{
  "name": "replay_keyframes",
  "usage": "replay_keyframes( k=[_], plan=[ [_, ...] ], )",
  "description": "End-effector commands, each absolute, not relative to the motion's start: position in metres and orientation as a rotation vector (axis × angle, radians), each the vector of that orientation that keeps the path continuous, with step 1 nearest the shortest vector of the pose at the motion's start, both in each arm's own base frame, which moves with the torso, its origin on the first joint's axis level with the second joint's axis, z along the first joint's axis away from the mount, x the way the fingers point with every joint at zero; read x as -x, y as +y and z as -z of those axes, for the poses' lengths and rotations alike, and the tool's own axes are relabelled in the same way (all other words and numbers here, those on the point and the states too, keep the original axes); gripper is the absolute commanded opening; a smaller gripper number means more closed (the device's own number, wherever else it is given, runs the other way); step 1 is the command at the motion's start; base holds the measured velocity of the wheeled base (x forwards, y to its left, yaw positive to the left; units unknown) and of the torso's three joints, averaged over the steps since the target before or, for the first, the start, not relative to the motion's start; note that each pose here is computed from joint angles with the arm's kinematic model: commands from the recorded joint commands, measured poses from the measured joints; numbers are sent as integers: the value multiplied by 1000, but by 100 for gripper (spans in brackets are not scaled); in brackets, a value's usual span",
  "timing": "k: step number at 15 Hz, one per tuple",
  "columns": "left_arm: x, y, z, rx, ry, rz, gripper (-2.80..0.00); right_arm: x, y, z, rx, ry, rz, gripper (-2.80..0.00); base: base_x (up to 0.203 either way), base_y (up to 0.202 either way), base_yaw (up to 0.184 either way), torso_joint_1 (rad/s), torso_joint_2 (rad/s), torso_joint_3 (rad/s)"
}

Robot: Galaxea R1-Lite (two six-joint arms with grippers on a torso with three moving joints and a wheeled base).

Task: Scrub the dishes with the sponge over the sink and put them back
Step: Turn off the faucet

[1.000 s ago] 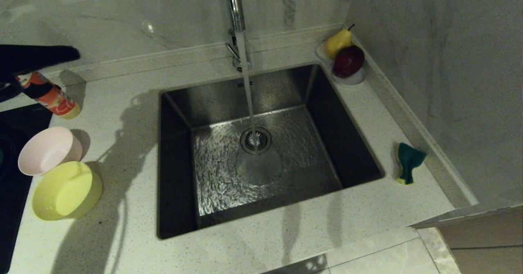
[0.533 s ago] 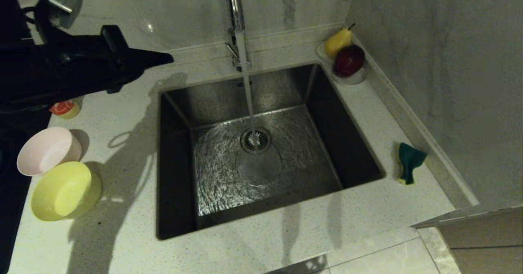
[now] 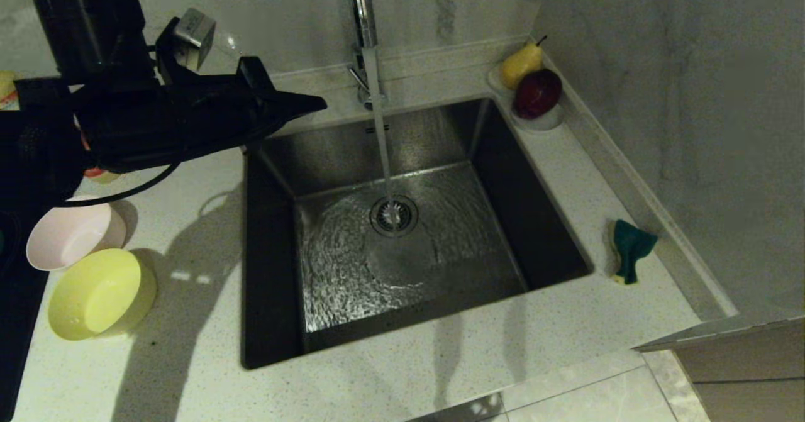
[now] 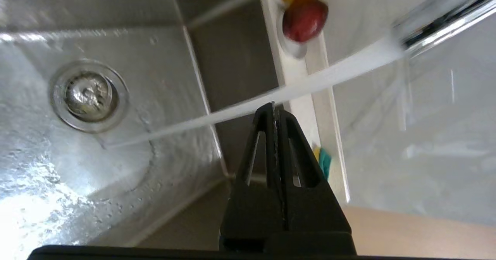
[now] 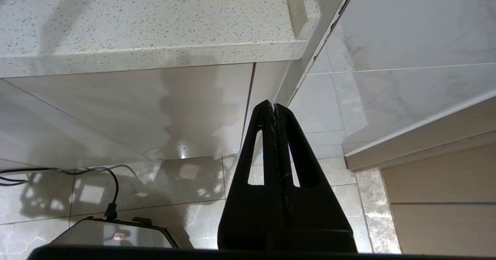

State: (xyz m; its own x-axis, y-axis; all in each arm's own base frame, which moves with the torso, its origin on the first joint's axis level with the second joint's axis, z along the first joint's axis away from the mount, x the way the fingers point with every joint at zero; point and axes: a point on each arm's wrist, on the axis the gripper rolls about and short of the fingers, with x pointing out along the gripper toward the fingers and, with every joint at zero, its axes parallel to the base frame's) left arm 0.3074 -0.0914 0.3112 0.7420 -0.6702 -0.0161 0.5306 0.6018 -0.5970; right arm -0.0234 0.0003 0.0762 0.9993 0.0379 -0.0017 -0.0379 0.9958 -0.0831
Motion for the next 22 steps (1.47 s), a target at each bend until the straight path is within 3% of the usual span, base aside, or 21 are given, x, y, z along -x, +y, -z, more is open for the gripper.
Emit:
replay_keyframes(
  k=[1,10,22],
  plan=[
    [-315,-101,-304,605,270,720,-280,24,0,-76,84,-3,-38,-280,0,0,0,0,0,0],
    [-359,-135,-271,572,176,624,-280,24,0,-76,84,-2,-38,-280,0,0,0,0,0,0],
    [-406,-165,-279,592,-95,545,-280,24,0,-76,84,-3,-38,-280,0,0,0,0,0,0]
  ],
)
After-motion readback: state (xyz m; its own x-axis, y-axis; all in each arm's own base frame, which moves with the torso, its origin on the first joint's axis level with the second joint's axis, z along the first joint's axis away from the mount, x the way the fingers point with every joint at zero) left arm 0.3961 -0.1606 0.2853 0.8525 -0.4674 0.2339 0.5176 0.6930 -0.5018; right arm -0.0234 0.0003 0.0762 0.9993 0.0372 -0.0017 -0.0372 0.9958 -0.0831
